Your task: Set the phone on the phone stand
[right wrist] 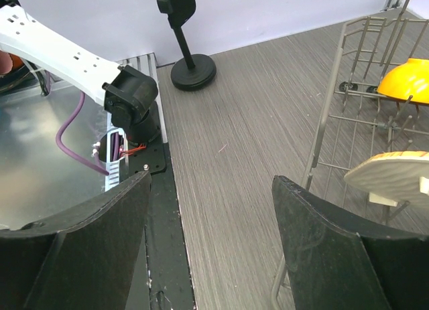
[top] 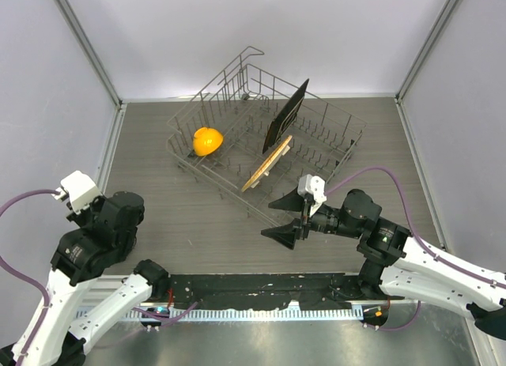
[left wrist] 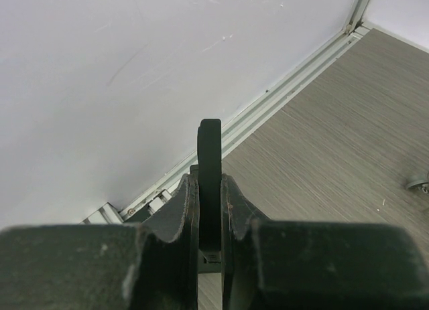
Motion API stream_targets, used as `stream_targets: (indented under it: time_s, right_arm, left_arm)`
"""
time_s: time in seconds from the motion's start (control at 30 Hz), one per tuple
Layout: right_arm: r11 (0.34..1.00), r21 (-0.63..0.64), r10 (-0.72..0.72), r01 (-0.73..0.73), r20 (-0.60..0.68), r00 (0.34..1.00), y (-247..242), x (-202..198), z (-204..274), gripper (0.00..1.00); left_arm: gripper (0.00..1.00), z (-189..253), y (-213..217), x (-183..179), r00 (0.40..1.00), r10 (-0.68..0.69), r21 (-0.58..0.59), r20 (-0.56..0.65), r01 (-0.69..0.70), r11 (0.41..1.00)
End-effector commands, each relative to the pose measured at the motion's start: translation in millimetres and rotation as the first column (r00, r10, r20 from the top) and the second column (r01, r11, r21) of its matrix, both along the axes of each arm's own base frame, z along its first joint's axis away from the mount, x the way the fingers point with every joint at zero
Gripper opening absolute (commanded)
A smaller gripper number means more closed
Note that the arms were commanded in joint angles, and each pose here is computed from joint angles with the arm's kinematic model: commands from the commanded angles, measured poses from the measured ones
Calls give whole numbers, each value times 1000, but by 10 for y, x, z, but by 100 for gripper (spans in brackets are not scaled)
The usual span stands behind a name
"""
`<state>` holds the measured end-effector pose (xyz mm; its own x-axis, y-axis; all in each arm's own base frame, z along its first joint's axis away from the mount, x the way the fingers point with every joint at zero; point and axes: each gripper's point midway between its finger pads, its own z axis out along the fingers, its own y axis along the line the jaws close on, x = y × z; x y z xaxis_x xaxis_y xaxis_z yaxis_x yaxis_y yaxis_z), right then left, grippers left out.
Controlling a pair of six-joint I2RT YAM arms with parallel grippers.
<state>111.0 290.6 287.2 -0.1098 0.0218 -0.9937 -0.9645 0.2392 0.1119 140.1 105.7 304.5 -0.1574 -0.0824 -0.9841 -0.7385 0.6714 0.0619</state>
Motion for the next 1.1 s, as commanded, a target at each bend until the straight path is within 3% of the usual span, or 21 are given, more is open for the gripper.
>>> stream_targets:
  time_s: [0.0, 0.27, 0.47, 0.5, 0.7, 0.8, 0.9, 1.0, 1.07]
  right_arm:
    - [999, 37, 8, -8, 8, 1000, 16, -21, 131, 78]
    - [999, 35, 8, -8, 7, 1000, 18, -20, 131, 78]
    - [999, 37, 14, -14, 12, 1000, 12, -34, 140, 78]
    - [999, 37, 12, -13, 10, 1000, 11, -32, 140, 78]
    - [999, 37, 11, -11, 10, 1000, 6, -29, 144, 78]
    - [999, 37, 6, -7, 11, 1000, 2, -25, 149, 78]
    - [999, 37, -9, 9, 11, 1000, -7, 2, 160, 78]
    - [993, 47, -109, 109, -6, 994, -63, 156, 185, 78]
    - [973, 62, -222, 224, -43, 974, -156, 319, 227, 79]
  left_arm:
    - [0, 241, 108, -27, 985, 100, 10, 142, -102, 995]
    - [2, 225, 100, -23, 985, 88, -3, 150, -89, 996]
    - [28, 235, 94, -23, 986, 75, -6, 148, -75, 997]
    - [38, 237, 92, -23, 987, 72, -4, 144, -72, 997]
    - [73, 272, 75, -23, 990, 48, -18, 136, -46, 999]
    - [81, 369, 49, -36, 985, 14, -75, 171, -2, 997]
    - [82, 563, 22, -65, 970, -26, -147, 243, 63, 987]
    - [82, 855, -135, -37, 916, -161, -207, 369, 249, 946]
    - [82, 1167, -339, -51, 788, -302, -191, 537, 462, 866]
